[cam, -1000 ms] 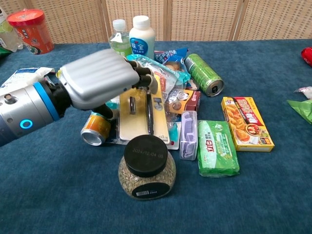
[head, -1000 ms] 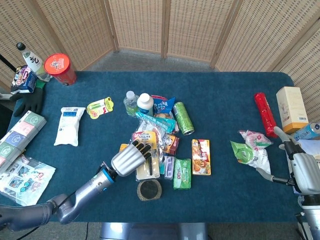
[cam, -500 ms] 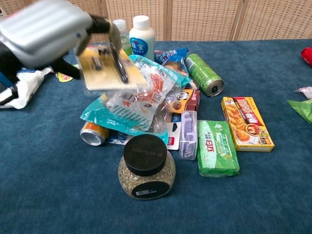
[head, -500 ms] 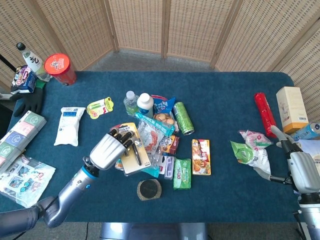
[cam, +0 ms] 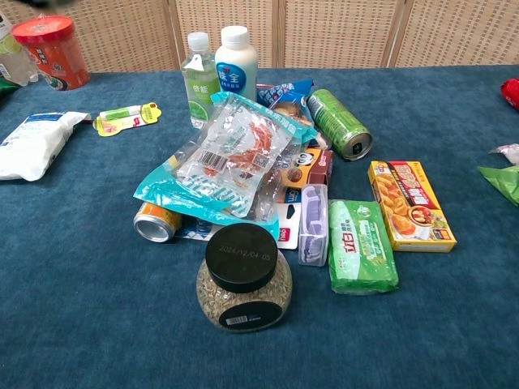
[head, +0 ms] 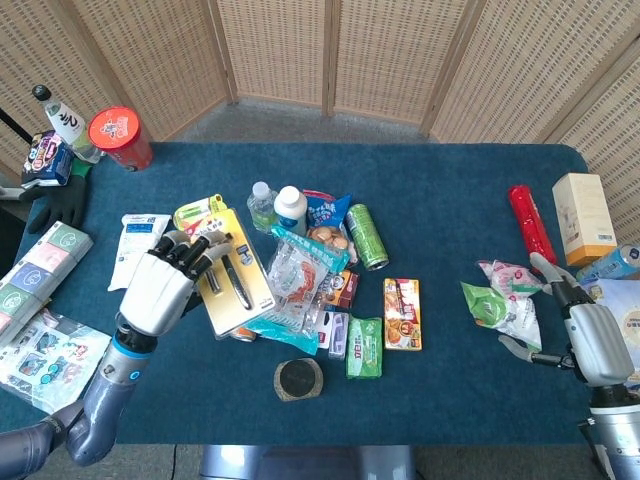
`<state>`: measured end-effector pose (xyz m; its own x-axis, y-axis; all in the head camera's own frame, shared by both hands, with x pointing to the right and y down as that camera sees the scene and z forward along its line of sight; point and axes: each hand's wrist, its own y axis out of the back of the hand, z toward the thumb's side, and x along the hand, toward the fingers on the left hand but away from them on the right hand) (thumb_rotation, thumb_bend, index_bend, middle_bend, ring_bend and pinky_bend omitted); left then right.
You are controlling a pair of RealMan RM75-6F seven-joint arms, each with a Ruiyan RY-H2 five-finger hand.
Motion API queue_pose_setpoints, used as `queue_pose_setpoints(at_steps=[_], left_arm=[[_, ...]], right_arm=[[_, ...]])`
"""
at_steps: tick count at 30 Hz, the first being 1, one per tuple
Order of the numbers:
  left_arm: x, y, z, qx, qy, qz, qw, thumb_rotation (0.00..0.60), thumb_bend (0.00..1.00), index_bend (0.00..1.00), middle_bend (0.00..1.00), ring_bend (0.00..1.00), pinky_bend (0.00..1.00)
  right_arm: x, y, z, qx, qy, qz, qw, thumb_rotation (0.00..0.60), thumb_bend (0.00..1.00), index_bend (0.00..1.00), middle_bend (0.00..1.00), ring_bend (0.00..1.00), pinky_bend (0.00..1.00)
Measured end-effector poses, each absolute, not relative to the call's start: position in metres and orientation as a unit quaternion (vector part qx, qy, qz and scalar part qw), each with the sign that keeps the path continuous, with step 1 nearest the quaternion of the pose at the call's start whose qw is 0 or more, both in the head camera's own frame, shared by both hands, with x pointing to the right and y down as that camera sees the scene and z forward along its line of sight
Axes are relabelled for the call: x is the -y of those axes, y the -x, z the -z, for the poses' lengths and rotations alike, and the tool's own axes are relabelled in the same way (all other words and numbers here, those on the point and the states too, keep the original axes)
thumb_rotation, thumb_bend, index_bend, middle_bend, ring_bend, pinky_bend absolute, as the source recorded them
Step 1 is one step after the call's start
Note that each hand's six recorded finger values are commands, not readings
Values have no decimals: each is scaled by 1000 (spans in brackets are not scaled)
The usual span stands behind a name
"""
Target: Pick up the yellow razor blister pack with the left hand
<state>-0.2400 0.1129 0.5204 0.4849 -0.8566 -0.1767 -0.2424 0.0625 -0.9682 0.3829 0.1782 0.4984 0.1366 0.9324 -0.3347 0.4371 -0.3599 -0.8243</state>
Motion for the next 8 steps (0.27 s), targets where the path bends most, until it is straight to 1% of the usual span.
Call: queue_pose_setpoints(at_steps=[4, 8], left_arm=[[-109, 249, -501, -458, 620, 249, 586, 600, 425, 375, 409, 674, 435], [-109, 250, -495, -464, 617, 243, 588, 600, 425, 375, 408, 673, 434]], right_arm=[[-179, -381, -502, 489, 701, -436, 281, 441, 179, 0, 138, 125, 298], [-179, -381, -503, 489, 702, -436, 279, 441, 179, 0, 138, 125, 297]])
